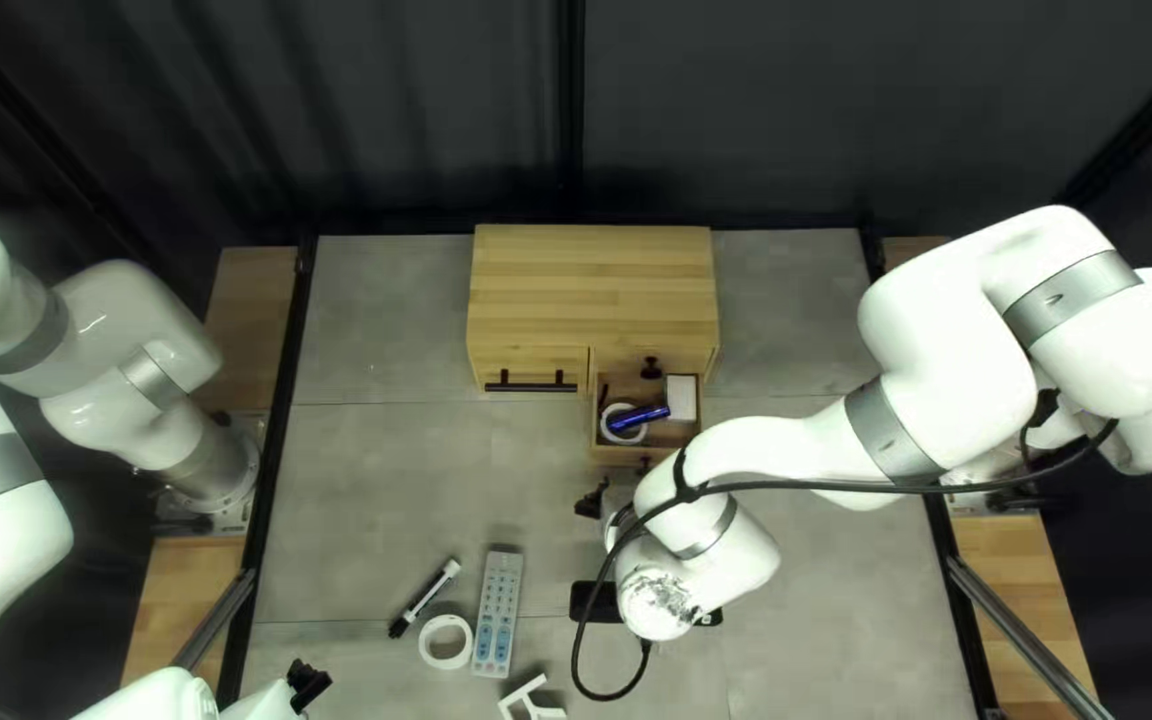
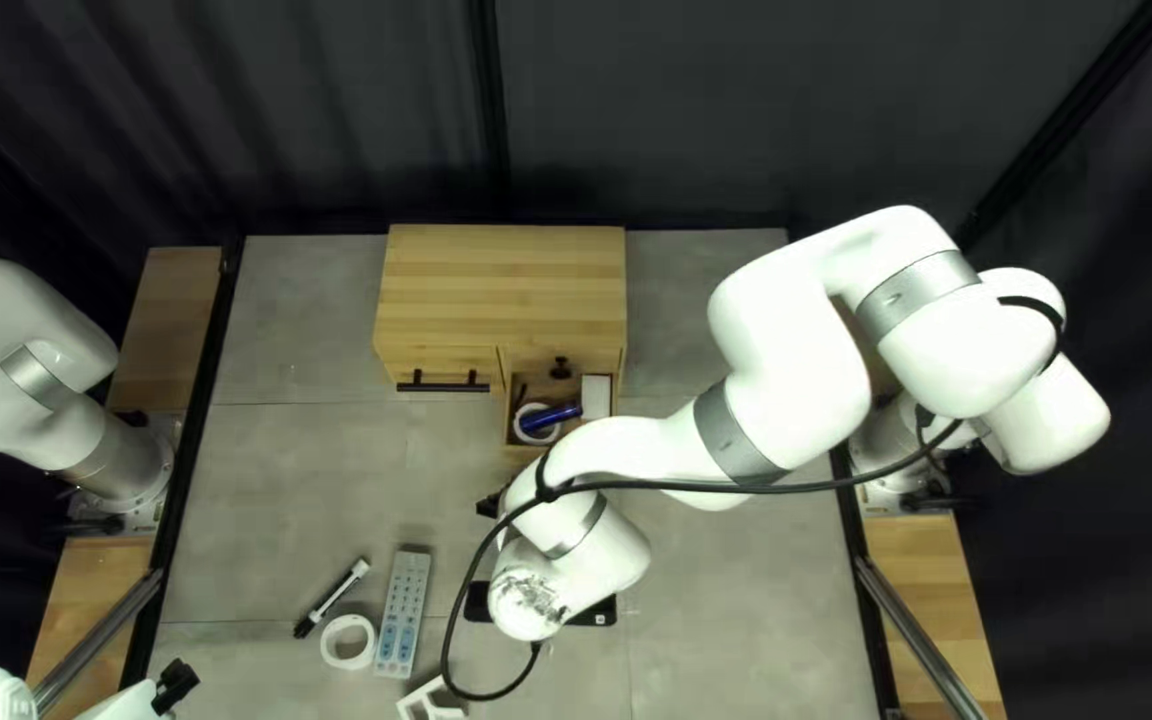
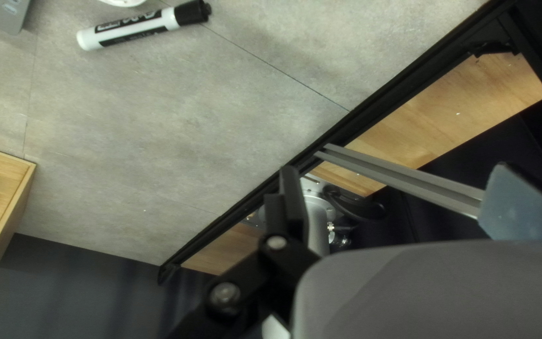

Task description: Open drawers and place objects into drawer and close

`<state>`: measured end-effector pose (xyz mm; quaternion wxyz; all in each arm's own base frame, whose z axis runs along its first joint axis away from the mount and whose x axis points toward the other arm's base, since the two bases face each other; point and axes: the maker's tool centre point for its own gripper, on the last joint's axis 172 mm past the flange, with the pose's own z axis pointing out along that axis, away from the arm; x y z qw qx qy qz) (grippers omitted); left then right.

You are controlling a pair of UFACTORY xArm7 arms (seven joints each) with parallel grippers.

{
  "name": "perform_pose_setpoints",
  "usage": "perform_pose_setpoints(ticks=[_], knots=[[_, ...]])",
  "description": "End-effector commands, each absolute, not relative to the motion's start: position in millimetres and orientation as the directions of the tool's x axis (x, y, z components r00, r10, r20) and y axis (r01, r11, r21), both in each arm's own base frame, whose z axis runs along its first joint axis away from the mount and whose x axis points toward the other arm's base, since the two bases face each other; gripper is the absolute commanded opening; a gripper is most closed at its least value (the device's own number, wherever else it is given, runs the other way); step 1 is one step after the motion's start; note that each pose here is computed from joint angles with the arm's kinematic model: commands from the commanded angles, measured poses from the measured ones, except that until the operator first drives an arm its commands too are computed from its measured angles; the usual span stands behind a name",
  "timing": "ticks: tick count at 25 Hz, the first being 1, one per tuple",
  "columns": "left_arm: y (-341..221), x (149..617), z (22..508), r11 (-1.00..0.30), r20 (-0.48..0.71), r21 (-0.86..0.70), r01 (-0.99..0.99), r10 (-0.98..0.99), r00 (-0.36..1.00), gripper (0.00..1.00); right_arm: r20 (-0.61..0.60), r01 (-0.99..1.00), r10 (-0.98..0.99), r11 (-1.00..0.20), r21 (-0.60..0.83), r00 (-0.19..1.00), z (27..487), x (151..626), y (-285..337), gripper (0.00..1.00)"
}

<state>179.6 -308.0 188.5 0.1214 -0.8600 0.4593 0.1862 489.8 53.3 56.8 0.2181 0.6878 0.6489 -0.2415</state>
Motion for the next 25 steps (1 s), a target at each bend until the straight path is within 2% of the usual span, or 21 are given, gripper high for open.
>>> perform_pose_setpoints(ticks=[1,5,7,8,16,18,19,20,21,23,24,25], knots=[[-308.0,179.6,188.5,-0.549,-0.432,-0.038,-0.835,-0.745,0.509,1.00,-0.616,0.998,0.787,-0.056,-0.015,0.035,56.1,484.2,52.9,1.00],[-308.0,179.6,188.5,-0.549,-0.432,-0.038,-0.835,-0.745,0.509,1.00,-0.617,0.999,0.786,-0.051,-0.017,0.030,55.5,482.8,50.2,1.00],[-308.0,179.6,188.5,-0.549,-0.432,-0.038,-0.835,-0.745,0.509,1.00,-0.618,0.999,0.785,-0.051,-0.019,0.028,53.9,483.9,47.5,0.96],[-308.0,179.6,188.5,-0.549,-0.432,-0.038,-0.835,-0.745,0.509,1.00,-0.618,0.999,0.786,-0.051,-0.019,0.028,53.1,484.4,46.5,0.90],[-308.0,179.6,188.5,-0.549,-0.432,-0.038,-0.835,-0.745,0.509,1.00,-0.616,0.998,0.787,-0.057,-0.020,0.033,48.1,486.7,44.0,0.92],[-308.0,179.6,188.5,-0.549,-0.432,-0.038,-0.835,-0.745,0.509,1.00,-0.616,0.998,0.787,-0.060,-0.020,0.035,48.0,485.8,43.5,0.90],[-308.0,179.6,188.5,-0.549,-0.432,-0.038,-0.835,-0.745,0.509,1.00,-0.616,0.998,0.787,-0.061,-0.020,0.036,47.9,485.5,43.4,0.85],[-308.0,179.6,188.5,-0.549,-0.432,-0.038,-0.835,-0.745,0.509,1.00,-0.616,0.998,0.786,-0.063,-0.020,0.038,47.7,485.1,43.1,0.73],[-308.0,179.6,188.5,-0.549,-0.432,-0.038,-0.835,-0.745,0.509,1.00,-0.617,0.998,0.786,-0.064,-0.019,0.039,47.5,484.9,42.9,0.67],[-308.0,179.6,188.5,-0.549,-0.432,-0.038,-0.835,-0.745,0.509,1.00,-0.617,0.998,0.786,-0.066,-0.018,0.041,46.8,485.0,42.0,0.36],[-308.0,179.6,188.5,-0.549,-0.432,-0.038,-0.835,-0.745,0.509,1.00,-0.617,0.998,0.786,-0.066,-0.018,0.041,46.7,485.1,41.8,0.14],[-308.0,179.6,188.5,-0.549,-0.432,-0.038,-0.835,-0.745,0.509,1.00,-0.617,0.998,0.786,-0.067,-0.017,0.042,46.0,485.3,40.8,0.10]])
